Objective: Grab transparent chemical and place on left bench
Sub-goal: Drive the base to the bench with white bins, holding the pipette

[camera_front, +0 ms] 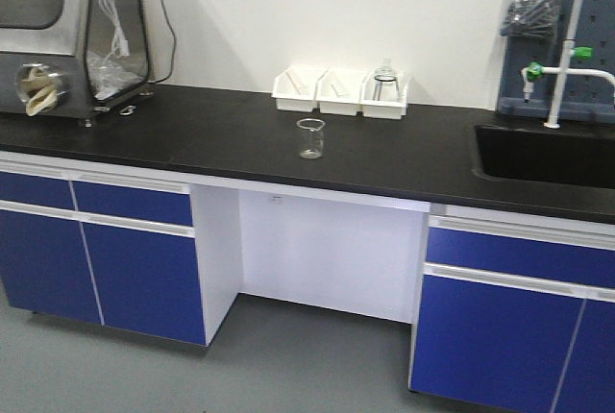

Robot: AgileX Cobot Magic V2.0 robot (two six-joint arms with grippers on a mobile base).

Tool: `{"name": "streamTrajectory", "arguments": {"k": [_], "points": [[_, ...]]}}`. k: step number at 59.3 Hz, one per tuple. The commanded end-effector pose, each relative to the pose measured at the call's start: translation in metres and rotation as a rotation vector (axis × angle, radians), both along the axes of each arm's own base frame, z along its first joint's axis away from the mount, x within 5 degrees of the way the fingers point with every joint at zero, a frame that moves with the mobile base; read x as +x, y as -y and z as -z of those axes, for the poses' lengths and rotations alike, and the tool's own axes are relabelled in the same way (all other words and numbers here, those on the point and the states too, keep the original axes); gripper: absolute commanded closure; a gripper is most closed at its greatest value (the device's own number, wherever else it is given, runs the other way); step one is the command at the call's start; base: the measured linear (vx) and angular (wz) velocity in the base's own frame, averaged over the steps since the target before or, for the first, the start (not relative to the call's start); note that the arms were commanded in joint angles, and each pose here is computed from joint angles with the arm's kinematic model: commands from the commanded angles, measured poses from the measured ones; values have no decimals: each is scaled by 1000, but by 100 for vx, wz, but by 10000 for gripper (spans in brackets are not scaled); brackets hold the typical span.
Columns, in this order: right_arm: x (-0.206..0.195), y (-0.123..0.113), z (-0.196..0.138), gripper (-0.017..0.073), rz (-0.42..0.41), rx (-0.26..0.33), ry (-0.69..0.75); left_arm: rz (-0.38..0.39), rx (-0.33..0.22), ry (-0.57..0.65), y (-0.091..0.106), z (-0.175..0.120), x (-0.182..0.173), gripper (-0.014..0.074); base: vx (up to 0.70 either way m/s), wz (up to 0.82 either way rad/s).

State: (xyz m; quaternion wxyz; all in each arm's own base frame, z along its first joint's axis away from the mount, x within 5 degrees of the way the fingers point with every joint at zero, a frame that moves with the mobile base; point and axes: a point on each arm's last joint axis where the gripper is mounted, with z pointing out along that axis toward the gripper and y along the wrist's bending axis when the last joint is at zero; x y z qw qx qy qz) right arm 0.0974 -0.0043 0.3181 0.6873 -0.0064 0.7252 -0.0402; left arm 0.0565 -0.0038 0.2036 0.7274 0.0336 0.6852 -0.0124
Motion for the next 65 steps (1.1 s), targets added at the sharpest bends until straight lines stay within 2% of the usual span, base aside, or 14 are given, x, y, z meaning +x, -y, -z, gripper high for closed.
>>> {"name": "streamTrajectory", "arguments": {"k": [1,65], "points": [[0,-3,-15,564,-31,-12,88,1,-14,81,0,-3,-1,597,6,23],[0,-3,-15,564,-31,-12,88,1,-14,81,0,-3,-1,597,15,34]]}}
